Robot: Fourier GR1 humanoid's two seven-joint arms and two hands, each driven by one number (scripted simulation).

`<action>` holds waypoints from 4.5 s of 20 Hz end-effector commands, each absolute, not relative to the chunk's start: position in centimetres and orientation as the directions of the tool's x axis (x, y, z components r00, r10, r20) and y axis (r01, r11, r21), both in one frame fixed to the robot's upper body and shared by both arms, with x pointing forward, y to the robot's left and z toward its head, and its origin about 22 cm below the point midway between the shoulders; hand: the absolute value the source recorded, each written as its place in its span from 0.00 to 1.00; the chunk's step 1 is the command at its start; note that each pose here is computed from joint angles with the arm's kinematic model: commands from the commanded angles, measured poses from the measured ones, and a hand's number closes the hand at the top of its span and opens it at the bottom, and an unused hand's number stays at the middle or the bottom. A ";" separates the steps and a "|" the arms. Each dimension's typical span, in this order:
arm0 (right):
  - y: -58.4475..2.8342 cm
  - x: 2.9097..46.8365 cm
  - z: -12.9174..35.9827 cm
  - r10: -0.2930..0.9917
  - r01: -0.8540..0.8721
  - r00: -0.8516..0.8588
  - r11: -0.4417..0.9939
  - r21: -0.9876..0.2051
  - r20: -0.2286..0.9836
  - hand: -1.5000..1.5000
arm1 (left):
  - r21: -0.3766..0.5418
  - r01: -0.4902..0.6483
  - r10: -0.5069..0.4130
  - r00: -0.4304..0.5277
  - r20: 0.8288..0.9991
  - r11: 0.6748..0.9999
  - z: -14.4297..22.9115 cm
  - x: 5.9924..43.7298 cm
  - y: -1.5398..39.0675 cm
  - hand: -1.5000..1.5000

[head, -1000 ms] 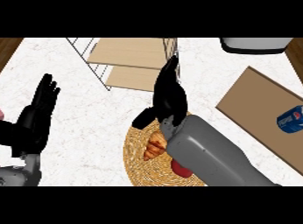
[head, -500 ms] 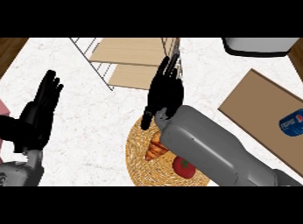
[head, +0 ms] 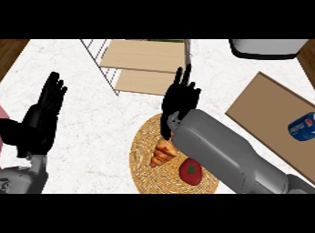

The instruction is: Pick the croissant from the placemat and place it in the tiered shelf

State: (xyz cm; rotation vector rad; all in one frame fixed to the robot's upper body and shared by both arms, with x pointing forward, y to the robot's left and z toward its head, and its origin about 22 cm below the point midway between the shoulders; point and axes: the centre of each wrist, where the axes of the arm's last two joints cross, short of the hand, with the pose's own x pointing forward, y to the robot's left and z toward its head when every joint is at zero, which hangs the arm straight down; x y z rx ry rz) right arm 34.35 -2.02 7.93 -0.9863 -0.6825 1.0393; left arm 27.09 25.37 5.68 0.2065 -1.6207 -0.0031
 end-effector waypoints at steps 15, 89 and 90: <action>0.4 33.7 3.6 0.840 -0.634 0.407 -0.022 -0.773 -0.358 0.00 | 0.136 -0.139 -0.141 -0.031 0.989 0.981 5.8 26.9 25.2 0.50; 6.0 32.5 20.7 0.753 0.347 0.173 0.557 -0.755 0.635 1.00 | 0.124 -0.199 -0.133 -0.029 0.991 0.972 5.3 26.4 26.9 0.50; 6.0 33.2 21.3 0.748 0.354 0.190 0.551 -0.755 0.635 1.00 | 0.114 -0.167 -0.120 -0.028 0.992 0.979 4.5 26.0 26.3 0.50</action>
